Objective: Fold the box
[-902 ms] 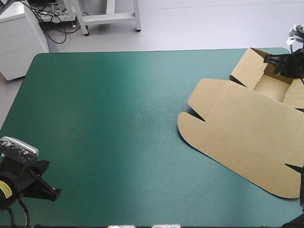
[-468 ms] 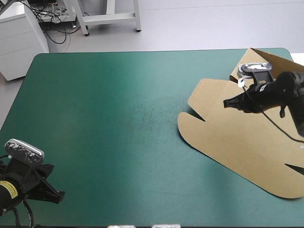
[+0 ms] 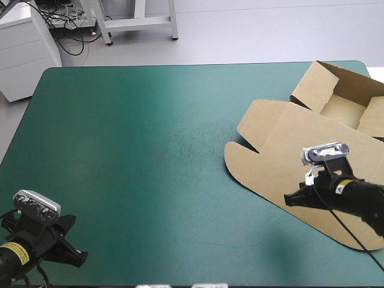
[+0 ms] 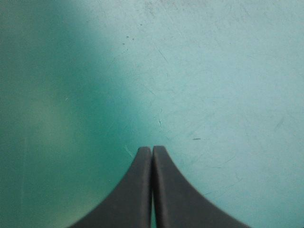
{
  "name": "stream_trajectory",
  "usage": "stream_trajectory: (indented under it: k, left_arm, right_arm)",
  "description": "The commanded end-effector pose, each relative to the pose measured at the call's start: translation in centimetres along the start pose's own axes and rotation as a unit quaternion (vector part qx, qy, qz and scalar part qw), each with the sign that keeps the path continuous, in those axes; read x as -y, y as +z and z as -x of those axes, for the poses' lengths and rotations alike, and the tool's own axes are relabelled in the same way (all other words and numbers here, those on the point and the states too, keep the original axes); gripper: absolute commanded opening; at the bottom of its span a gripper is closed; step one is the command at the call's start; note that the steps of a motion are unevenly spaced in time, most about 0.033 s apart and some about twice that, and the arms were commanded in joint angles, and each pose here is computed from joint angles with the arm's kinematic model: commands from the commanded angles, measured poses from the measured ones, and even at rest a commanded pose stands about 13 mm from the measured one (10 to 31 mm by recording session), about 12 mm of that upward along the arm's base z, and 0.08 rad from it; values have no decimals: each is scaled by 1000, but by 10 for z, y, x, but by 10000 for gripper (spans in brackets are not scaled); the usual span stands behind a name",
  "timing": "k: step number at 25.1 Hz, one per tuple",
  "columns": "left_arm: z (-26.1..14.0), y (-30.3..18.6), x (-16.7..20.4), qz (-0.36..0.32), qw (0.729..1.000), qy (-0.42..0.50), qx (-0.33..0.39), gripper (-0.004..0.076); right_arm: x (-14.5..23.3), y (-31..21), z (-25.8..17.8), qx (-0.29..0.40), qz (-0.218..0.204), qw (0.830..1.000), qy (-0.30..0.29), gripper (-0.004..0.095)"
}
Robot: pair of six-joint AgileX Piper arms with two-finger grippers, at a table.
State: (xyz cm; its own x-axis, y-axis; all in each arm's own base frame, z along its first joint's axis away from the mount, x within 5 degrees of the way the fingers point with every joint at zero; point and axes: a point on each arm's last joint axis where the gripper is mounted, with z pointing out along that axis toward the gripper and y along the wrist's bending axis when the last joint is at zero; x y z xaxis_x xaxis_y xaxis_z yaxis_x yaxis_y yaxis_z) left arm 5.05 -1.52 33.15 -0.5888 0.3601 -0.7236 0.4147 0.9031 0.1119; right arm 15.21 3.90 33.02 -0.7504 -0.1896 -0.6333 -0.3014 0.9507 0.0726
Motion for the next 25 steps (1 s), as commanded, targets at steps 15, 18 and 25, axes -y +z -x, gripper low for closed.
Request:
stream_trajectory:
  k: [15,18,25]
  left_arm:
    - [-43,3,5,-6,998,-5,56,-32]
    - [-49,12,9,-24,999,-12,40,-32]
    - [-56,23,12,-31,999,-14,23,-32]
  right_arm:
    - [-8,-22,-78,99,-11,994,-40,-22]
    - [-8,-16,-94,108,-14,993,-46,-22]
    - [-9,-23,-100,139,-16,988,-58,-22]
